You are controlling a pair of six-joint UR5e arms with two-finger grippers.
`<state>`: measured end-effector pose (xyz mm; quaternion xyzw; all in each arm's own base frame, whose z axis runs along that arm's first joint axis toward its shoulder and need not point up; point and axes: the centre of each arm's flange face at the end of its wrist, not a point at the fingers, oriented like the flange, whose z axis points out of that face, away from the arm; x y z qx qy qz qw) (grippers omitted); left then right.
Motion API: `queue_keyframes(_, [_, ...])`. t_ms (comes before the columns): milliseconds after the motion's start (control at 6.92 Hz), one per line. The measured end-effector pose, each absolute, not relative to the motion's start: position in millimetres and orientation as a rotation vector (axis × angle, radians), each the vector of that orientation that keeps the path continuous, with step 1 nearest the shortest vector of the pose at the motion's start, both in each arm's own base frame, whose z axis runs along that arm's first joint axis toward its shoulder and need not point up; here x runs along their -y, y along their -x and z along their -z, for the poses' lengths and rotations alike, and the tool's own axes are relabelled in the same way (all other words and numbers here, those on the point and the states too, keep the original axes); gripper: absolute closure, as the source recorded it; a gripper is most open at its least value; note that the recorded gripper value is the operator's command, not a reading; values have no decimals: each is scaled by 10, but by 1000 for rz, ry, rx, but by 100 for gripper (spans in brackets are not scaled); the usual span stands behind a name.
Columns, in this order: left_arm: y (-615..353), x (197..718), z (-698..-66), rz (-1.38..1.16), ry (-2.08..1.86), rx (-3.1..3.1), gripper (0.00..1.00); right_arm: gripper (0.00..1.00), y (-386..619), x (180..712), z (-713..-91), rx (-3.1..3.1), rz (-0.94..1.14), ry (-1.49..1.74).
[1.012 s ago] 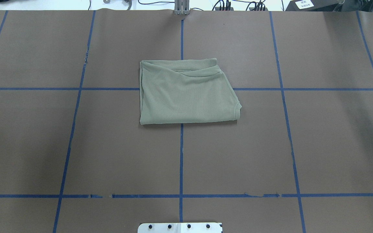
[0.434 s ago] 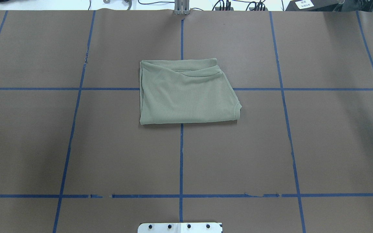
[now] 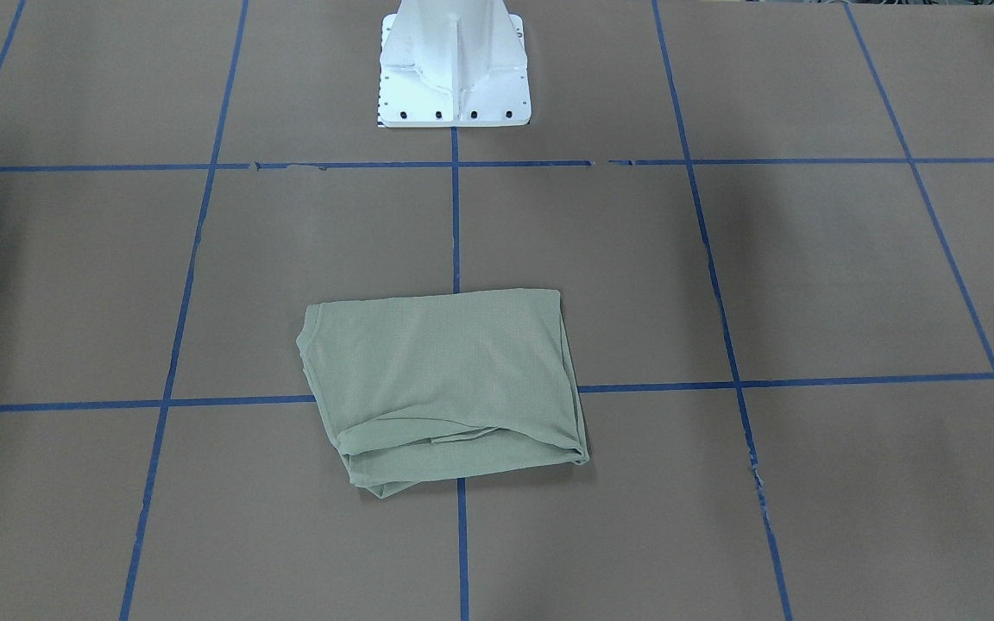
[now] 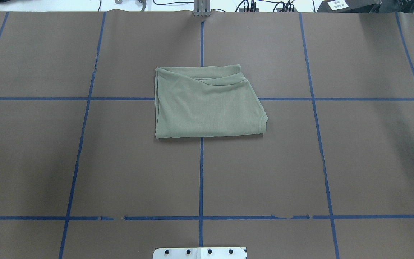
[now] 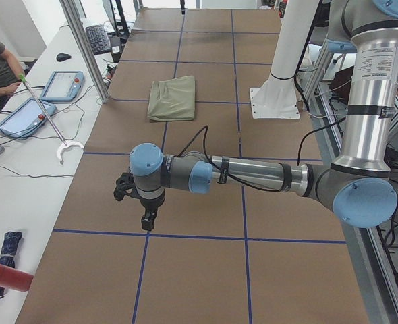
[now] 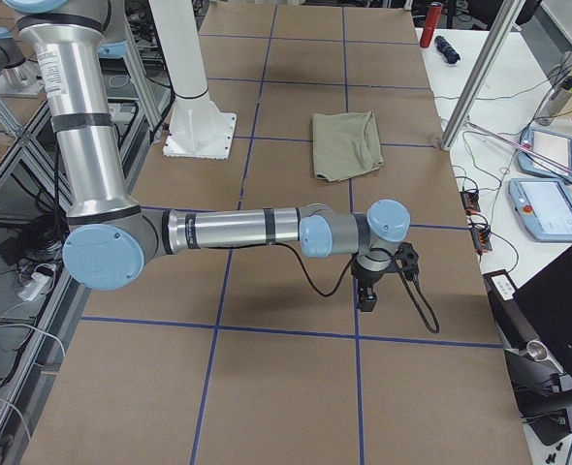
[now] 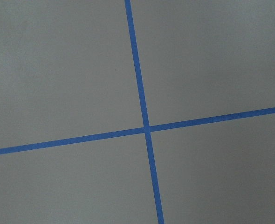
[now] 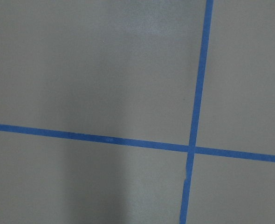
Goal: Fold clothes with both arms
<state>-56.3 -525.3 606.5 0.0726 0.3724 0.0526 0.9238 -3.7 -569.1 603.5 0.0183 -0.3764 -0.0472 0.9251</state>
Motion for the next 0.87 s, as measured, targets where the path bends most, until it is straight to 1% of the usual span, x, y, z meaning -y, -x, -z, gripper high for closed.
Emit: queue_keyframes(867, [558, 5268, -6036, -112, -156, -765, 0, 0, 72, 5673, -6029, 762, 107, -41])
